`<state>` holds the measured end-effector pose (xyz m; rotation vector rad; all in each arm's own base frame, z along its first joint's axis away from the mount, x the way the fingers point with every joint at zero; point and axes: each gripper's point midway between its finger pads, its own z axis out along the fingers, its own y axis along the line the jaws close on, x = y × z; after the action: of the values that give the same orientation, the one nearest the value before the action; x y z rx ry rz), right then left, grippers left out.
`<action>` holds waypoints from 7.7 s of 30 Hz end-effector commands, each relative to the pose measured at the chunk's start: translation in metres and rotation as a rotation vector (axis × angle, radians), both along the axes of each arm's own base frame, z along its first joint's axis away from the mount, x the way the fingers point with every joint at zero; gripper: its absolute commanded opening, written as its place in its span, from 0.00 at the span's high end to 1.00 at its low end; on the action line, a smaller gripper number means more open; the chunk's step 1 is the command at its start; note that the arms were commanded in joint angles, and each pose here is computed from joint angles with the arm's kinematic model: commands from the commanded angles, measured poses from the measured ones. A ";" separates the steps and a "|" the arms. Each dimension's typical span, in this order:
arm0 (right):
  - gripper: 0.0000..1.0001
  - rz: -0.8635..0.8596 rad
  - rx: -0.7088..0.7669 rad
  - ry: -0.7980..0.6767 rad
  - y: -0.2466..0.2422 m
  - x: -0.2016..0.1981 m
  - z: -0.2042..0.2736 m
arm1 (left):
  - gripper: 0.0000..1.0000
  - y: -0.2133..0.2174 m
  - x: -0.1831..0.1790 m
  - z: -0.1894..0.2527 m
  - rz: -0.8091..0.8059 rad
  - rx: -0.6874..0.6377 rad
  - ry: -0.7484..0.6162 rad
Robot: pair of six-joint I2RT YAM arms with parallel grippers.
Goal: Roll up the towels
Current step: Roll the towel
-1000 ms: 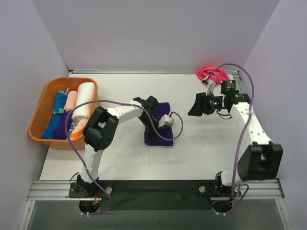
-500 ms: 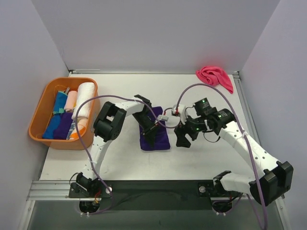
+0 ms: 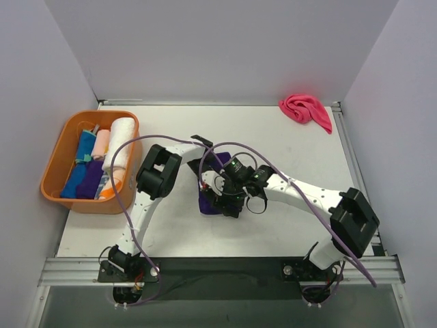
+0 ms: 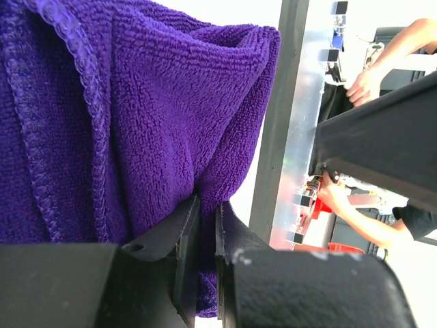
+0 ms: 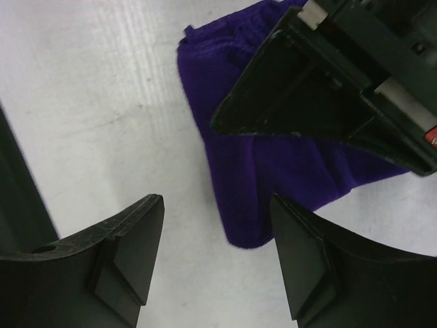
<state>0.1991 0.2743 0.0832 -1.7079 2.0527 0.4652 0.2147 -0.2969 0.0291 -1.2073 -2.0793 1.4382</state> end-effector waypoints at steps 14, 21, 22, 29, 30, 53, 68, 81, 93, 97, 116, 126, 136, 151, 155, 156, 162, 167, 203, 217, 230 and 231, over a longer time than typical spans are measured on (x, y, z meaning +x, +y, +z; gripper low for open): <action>0.53 0.089 -0.052 -0.049 0.001 0.006 -0.077 | 0.91 0.028 0.010 -0.033 -0.085 0.058 -0.038; 1.00 0.043 -0.064 0.066 0.003 -0.005 -0.074 | 0.77 0.023 0.030 -0.017 -0.050 -0.005 -0.119; 1.00 0.031 -0.060 0.096 0.002 -0.006 -0.072 | 0.75 0.022 0.036 -0.008 -0.040 -0.023 -0.157; 1.00 -0.046 -0.041 0.368 0.000 -0.028 -0.057 | 0.65 0.030 0.083 0.015 0.083 -0.050 -0.284; 1.00 -0.052 -0.025 0.403 0.001 -0.030 -0.055 | 0.63 0.031 0.088 0.018 0.092 -0.052 -0.296; 1.00 -0.237 0.055 1.010 -0.008 -0.004 -0.052 | 0.56 0.096 0.215 0.133 0.530 -0.132 -0.652; 0.97 -0.322 0.043 1.261 0.005 0.005 -0.063 | 0.42 0.055 0.084 0.120 -0.043 -0.182 -1.311; 0.95 -0.316 0.071 1.351 0.004 0.008 -0.058 | 0.42 -0.015 0.020 0.046 -0.478 -0.244 -1.449; 0.73 -0.345 0.112 1.287 -0.005 0.031 -0.038 | 0.85 0.009 -0.015 -0.020 -0.488 -0.101 -1.174; 0.64 -0.388 0.150 1.197 -0.020 0.059 -0.021 | 0.91 0.019 -0.035 -0.025 -0.458 -0.069 -1.058; 0.50 -0.586 0.335 0.623 -0.145 0.062 0.086 | 0.93 0.005 0.024 -0.002 -0.134 -0.004 -0.421; 0.50 -0.450 0.179 0.432 -0.129 0.009 0.082 | 0.91 -0.001 0.053 -0.031 -0.125 0.063 -0.315; 0.32 -0.267 0.035 0.095 -0.072 0.020 0.066 | 0.85 0.005 0.052 -0.046 -0.151 0.089 -0.193; 0.27 0.000 -0.131 -0.310 -0.019 0.069 -0.034 | 0.82 0.006 0.053 -0.047 -0.154 0.079 -0.195; 0.46 0.019 -0.155 -0.233 -0.020 0.059 -0.056 | 0.82 0.006 0.053 -0.047 -0.151 0.080 -0.193; 0.53 0.030 -0.143 -0.204 -0.017 0.053 -0.059 | 0.82 0.006 0.055 -0.047 -0.146 0.079 -0.194; 0.76 0.061 -0.160 -0.082 -0.013 0.037 -0.071 | 0.78 0.005 0.058 -0.046 -0.121 0.072 -0.199; 1.00 0.075 -0.159 0.137 -0.013 0.018 -0.065 | 0.68 0.008 0.060 -0.035 -0.065 0.060 -0.226; 1.00 0.035 -0.169 0.681 -0.024 0.001 -0.058 | 0.39 0.101 0.159 0.250 0.633 -0.306 -1.189; 1.00 -0.075 -0.039 0.931 0.002 0.011 -0.052 | 0.34 0.062 0.017 0.137 -0.009 -0.296 -1.424; 1.00 -0.114 -0.004 0.946 0.006 0.019 -0.054 | 0.32 0.013 0.011 0.061 -0.222 -0.327 -1.461; 1.00 -0.114 -0.004 0.946 0.006 0.019 -0.054 | 0.32 0.010 0.011 0.059 -0.216 -0.323 -1.456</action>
<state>0.2218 0.2824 0.0369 -1.4795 2.6948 1.4391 0.2054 -0.2685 0.0789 -2.9933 -2.1959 0.8307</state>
